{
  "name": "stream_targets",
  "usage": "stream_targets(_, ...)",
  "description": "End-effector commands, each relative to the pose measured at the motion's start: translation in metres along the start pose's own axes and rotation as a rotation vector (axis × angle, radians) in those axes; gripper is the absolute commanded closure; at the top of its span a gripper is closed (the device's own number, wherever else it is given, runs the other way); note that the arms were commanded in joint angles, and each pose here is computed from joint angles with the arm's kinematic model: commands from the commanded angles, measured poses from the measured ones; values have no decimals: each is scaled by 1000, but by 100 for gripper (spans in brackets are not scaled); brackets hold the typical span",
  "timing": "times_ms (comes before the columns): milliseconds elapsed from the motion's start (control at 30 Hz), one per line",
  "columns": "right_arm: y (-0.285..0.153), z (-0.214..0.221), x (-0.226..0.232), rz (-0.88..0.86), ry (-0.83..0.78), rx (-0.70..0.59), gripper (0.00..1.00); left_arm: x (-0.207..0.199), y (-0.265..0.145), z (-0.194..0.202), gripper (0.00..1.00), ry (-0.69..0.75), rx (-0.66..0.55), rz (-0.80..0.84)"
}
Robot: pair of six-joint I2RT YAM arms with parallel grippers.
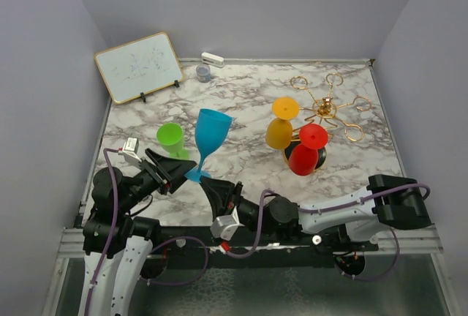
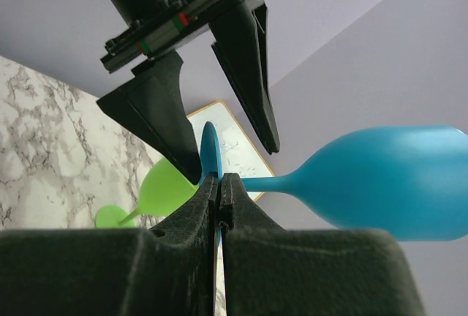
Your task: Take the wine glass off the wine glass rack
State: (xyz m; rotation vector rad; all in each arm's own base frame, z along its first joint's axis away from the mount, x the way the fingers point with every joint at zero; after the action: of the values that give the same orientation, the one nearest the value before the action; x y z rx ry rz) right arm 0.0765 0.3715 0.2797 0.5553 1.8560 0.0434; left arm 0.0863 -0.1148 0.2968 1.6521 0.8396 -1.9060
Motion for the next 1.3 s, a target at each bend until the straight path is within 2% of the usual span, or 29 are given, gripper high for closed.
stream_targets(0, 6, -12, -5, 52, -21, -13, 99, -4, 0, 4, 45, -48, 36, 22)
stream_targets(167, 2, -15, -3, 83, -23, -9, 98, -4, 0, 4, 67, -43, 37, 25)
stream_targets(300, -4, -18, -5, 89, -18, 6, 93, 1, 0, 3, 97, -44, 28, 17)
stream_targets(333, -6, -18, -6, 87, -17, 11, 91, 1, -1, 3, 100, -41, 22, 18)
stream_targets(433, -15, -18, -9, 83, -10, 27, 88, 3, -1, 2, 100, -31, 1, 15)
stream_targets(533, -26, -17, -18, 77, 15, 86, 77, 3, -4, -1, 100, -7, -40, 12)
stream_targets(700, -52, -14, -20, -56, 111, 199, 65, 1, -14, -9, 100, 70, -183, -12)
stream_targets(800, -68, -9, -23, -176, 219, 296, 64, -1, -26, -15, 100, 125, -305, -13)
stream_targets(933, -82, -5, -44, -175, 334, 404, 64, -3, -43, -18, 100, 175, -422, 27)
stream_targets(1133, -68, -8, -75, -88, 386, 540, 58, 4, -53, -16, 100, 215, -460, 12)
stream_targets(1267, -45, 22, -97, -28, 450, 646, 59, 2, -62, -15, 100, 240, -491, -1)
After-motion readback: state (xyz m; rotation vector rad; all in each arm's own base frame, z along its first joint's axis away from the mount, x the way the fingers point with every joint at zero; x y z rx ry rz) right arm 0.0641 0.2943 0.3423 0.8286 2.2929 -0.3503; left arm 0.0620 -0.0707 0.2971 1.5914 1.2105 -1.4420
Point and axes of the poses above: each gripper's point midway between its finger pads, its own y axis out along the fingers, its own x axis along the line the jaws close on, z = x × y, the point moved 6 cm from there along -y, back along the fingers, and after that the axes turned 13 degrees about -y, right-handed, at the moved point
